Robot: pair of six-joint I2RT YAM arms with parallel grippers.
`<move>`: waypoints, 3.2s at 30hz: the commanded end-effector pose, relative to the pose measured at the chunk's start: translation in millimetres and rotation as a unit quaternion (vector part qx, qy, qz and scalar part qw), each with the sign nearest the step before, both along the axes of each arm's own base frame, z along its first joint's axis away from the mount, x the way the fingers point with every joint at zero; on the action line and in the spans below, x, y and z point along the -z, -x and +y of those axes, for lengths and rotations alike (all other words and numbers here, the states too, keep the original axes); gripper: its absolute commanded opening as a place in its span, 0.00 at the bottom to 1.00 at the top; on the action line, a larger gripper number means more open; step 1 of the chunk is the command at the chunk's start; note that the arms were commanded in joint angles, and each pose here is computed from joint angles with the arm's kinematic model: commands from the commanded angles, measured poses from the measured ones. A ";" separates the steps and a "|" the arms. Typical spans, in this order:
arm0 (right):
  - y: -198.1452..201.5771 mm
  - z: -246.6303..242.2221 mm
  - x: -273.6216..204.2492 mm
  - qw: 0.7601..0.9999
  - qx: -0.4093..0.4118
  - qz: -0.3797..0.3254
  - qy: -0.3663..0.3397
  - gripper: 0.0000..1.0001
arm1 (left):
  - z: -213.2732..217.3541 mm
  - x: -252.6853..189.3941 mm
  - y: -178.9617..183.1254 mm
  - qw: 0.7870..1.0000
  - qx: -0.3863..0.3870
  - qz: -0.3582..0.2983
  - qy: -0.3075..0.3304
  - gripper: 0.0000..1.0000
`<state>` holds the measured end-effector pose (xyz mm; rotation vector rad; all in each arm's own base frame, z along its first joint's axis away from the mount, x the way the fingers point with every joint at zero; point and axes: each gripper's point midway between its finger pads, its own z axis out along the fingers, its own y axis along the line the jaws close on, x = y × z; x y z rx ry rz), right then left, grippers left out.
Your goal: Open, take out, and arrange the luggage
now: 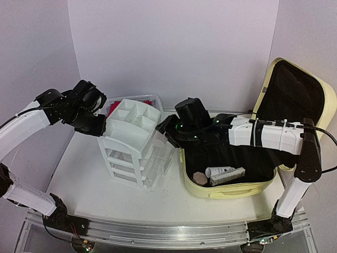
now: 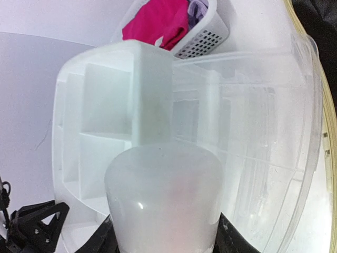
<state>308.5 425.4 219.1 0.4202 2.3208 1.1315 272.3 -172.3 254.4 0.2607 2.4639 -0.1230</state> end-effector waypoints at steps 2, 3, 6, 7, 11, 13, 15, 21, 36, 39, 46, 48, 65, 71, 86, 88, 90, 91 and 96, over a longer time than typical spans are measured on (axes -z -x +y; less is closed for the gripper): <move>-5.8 6.0 -26.4 0.999 0.018 -0.023 -0.013 0.56 | 10.5 3.9 10.8 1.000 0.009 0.012 -0.016 0.17; -5.4 6.8 -27.0 1.000 0.014 -0.026 -0.010 0.60 | 10.3 3.4 10.4 1.000 0.008 0.011 -0.015 0.17; -3.9 7.6 -34.5 0.999 -0.002 -0.042 0.002 0.74 | 10.1 3.2 10.2 1.000 0.009 0.010 -0.015 0.17; -3.6 6.8 -38.1 0.999 -0.007 -0.048 0.007 0.77 | 10.0 4.0 10.3 1.000 0.009 0.011 -0.015 0.16; 1.0 -0.9 -59.3 0.995 -0.032 -0.092 0.027 0.85 | 9.6 5.0 11.8 1.000 0.009 0.014 -0.012 0.17; 5.4 -6.0 -74.9 0.988 -0.060 -0.136 0.048 0.87 | 9.0 4.7 11.1 1.000 0.010 0.014 -0.012 0.17; 12.9 -13.8 -81.6 0.978 -0.091 -0.171 0.080 0.89 | 8.9 4.8 10.3 1.000 0.010 0.013 -0.013 0.17; 29.1 -70.0 -54.9 0.952 -0.110 -0.209 0.197 0.91 | 8.3 5.9 10.7 1.000 0.011 0.015 -0.013 0.17; 18.3 -74.1 36.7 0.973 -0.180 -0.057 0.132 0.40 | 3.9 5.5 15.7 1.000 0.022 0.022 0.003 0.17; 16.8 -39.1 34.0 0.968 -0.207 -0.069 0.124 0.40 | 0.9 7.1 16.6 0.999 0.024 0.028 0.010 0.17; 4.5 20.1 17.1 0.969 -0.210 -0.104 0.082 0.43 | -6.5 8.4 17.6 0.999 0.031 0.036 0.027 0.16; 0.0 34.3 16.3 0.971 -0.206 -0.106 0.062 0.45 | -8.7 9.3 17.4 0.998 0.033 0.038 0.030 0.16; -12.4 1.6 59.2 0.971 -0.152 -0.047 0.178 0.52 | 11.0 12.4 18.1 1.000 -0.013 0.016 0.022 0.16; -13.7 19.2 82.7 0.971 -0.167 -0.016 0.173 0.50 | 11.2 13.2 17.7 1.000 -0.014 0.016 0.021 0.16; 1.9 -61.3 104.6 0.929 -0.135 -0.005 0.345 0.50 | 23.8 15.3 14.4 0.999 -0.034 0.000 -0.004 0.16; 3.2 -60.2 99.7 0.926 -0.140 -0.011 0.350 0.50 | 24.4 15.7 13.1 0.999 -0.034 -0.001 -0.010 0.16; 4.1 -57.2 92.5 0.922 -0.147 -0.020 0.357 0.50 | 25.8 16.3 13.7 0.999 -0.035 -0.001 -0.012 0.16; 5.2 -55.6 89.1 0.919 -0.152 -0.025 0.363 0.50 | 26.6 16.9 14.6 0.999 -0.036 -0.001 -0.012 0.16; 13.9 -43.4 65.0 0.910 -0.208 -0.058 0.353 0.56 | 28.7 16.5 14.7 0.999 -0.040 -0.004 -0.013 0.16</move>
